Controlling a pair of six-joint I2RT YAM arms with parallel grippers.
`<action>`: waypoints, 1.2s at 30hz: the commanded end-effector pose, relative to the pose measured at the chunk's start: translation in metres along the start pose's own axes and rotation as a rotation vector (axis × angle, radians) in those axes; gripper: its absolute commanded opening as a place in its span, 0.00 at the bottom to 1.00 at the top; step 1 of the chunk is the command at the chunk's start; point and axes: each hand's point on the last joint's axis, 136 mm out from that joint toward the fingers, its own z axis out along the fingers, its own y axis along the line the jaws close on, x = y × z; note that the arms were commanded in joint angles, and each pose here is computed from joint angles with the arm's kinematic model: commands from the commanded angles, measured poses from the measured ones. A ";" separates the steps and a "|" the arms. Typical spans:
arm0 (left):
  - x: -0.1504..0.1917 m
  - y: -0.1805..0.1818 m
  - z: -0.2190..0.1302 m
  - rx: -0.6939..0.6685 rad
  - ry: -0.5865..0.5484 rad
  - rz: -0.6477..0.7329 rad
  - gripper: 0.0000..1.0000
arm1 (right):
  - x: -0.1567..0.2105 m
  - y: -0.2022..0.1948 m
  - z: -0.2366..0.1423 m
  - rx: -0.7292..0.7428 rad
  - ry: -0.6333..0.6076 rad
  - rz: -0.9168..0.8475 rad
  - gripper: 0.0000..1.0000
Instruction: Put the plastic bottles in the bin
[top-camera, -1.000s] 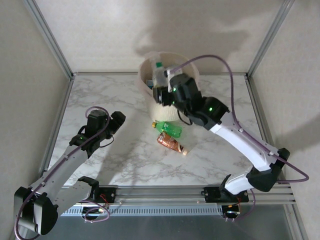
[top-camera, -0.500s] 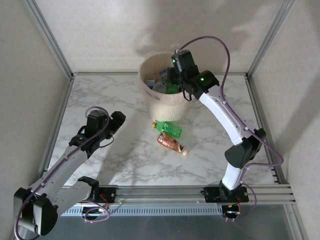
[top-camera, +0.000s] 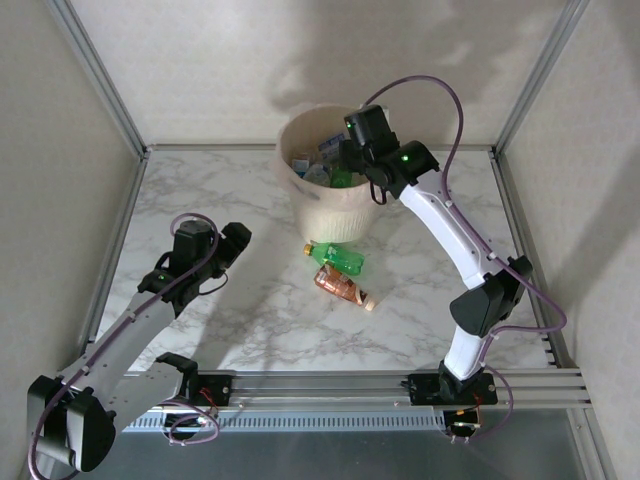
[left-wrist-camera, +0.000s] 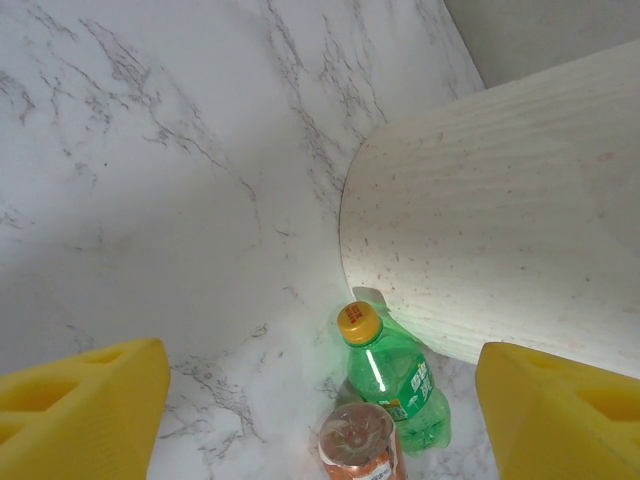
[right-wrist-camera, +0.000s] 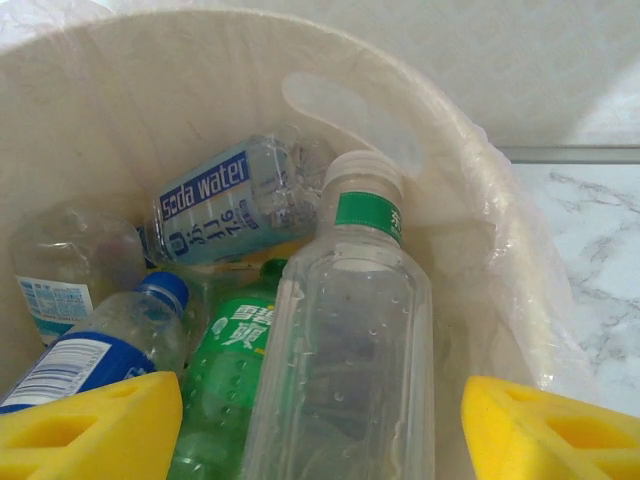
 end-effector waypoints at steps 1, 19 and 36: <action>-0.002 0.000 -0.001 0.010 -0.007 -0.005 0.80 | -0.017 -0.010 -0.031 -0.025 -0.055 0.050 0.76; -0.002 -0.005 0.001 0.033 -0.003 -0.036 0.80 | 0.119 0.072 -0.123 -0.461 -0.043 -0.158 0.89; 0.002 -0.006 0.001 0.049 0.014 -0.058 0.80 | 0.287 0.048 -0.032 -0.358 0.290 -0.150 0.90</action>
